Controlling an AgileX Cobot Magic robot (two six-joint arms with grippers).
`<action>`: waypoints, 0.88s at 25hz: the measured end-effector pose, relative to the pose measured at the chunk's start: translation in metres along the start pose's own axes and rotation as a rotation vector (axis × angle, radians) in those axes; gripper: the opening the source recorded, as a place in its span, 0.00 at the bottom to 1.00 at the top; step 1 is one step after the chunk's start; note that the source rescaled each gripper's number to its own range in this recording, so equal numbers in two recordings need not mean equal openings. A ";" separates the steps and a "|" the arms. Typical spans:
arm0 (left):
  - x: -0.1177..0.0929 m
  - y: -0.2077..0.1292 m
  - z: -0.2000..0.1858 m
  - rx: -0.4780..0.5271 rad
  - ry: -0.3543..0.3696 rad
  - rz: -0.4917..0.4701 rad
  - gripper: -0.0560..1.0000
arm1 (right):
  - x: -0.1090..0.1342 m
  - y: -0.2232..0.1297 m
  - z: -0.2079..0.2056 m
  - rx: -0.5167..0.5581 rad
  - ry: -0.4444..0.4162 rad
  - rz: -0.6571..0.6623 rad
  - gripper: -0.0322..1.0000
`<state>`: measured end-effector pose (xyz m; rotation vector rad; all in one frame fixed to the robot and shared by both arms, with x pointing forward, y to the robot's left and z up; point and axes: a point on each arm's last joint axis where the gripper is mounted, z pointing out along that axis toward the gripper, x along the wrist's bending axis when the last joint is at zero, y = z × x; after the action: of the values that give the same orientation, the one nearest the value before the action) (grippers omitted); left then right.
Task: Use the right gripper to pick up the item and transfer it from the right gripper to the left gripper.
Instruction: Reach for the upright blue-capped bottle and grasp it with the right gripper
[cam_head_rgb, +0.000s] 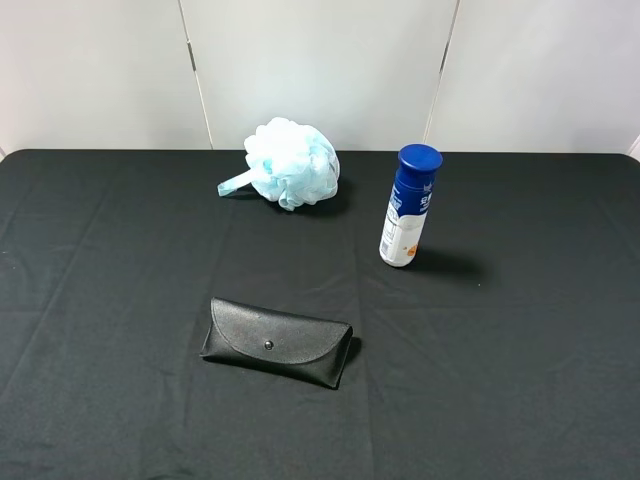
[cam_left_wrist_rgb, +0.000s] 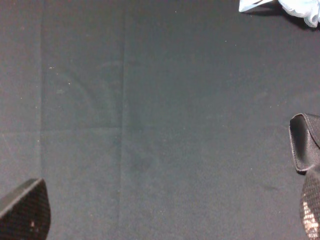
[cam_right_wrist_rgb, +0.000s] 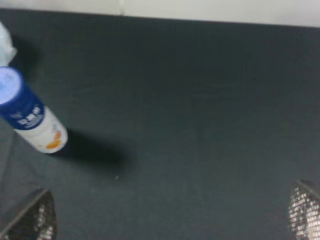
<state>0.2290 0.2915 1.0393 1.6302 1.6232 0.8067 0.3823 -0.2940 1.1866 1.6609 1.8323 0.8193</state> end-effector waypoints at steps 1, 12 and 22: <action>0.000 0.000 0.000 0.000 0.000 0.000 1.00 | 0.000 0.006 0.006 0.023 0.016 -0.002 1.00; 0.000 0.000 0.000 0.000 0.000 0.000 1.00 | 0.006 0.051 0.081 0.232 0.206 0.045 1.00; 0.000 0.000 0.000 0.000 0.000 0.000 1.00 | 0.079 0.082 0.127 0.320 0.209 -0.243 1.00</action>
<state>0.2290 0.2915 1.0393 1.6302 1.6232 0.8067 0.5228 -0.1991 1.1624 1.5363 2.3591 0.6398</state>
